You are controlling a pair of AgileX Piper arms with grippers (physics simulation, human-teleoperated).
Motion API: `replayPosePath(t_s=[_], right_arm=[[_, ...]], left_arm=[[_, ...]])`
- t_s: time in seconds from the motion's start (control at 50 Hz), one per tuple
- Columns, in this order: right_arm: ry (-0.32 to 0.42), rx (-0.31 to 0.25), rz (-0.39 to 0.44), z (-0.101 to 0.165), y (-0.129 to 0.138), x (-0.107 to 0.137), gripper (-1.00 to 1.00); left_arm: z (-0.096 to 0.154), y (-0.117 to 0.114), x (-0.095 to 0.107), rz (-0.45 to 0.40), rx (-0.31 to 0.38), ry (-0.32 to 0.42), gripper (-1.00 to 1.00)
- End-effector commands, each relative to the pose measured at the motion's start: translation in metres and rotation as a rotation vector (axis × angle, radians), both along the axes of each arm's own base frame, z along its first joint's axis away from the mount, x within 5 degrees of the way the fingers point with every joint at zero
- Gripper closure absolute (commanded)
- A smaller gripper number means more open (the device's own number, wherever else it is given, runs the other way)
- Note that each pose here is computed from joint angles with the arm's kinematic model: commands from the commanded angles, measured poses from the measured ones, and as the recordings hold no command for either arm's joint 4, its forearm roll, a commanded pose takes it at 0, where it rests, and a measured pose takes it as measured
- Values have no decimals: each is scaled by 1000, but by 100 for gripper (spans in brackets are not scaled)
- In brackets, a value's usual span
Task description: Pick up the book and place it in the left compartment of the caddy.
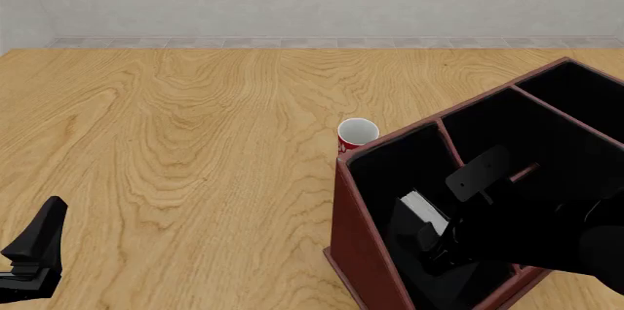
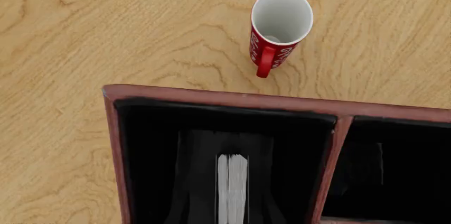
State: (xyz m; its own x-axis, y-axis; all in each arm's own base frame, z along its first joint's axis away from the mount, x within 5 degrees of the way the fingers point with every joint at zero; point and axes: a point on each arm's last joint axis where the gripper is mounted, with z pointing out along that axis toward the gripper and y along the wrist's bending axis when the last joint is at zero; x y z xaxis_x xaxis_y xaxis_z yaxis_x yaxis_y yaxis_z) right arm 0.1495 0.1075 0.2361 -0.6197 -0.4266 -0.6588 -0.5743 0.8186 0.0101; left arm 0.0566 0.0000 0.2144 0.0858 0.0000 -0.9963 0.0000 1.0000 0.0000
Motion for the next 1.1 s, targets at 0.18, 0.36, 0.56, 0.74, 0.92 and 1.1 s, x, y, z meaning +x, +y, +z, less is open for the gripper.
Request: replayPosePath(t_s=[0.18,0.36,0.56,0.74,0.92,1.1], right_arm=[[-21,4,12,12,-1,-2,-100],[-33,1,13,17,-4,-3,-100],[-44,3,17,21,-5,-4,-100],[-52,7,22,28,-5,-6,-100],[-61,9,24,33,-5,-5,-100],[-73,8,30,40,-5,-4,-100]], left_arm=[[0,0,0,0,0,0,-100],[0,0,0,0,0,0,-100],[0,0,0,0,0,0,-100],[0,0,0,0,0,0,-100],[0,0,0,0,0,0,-100],[0,0,0,0,0,0,-100]])
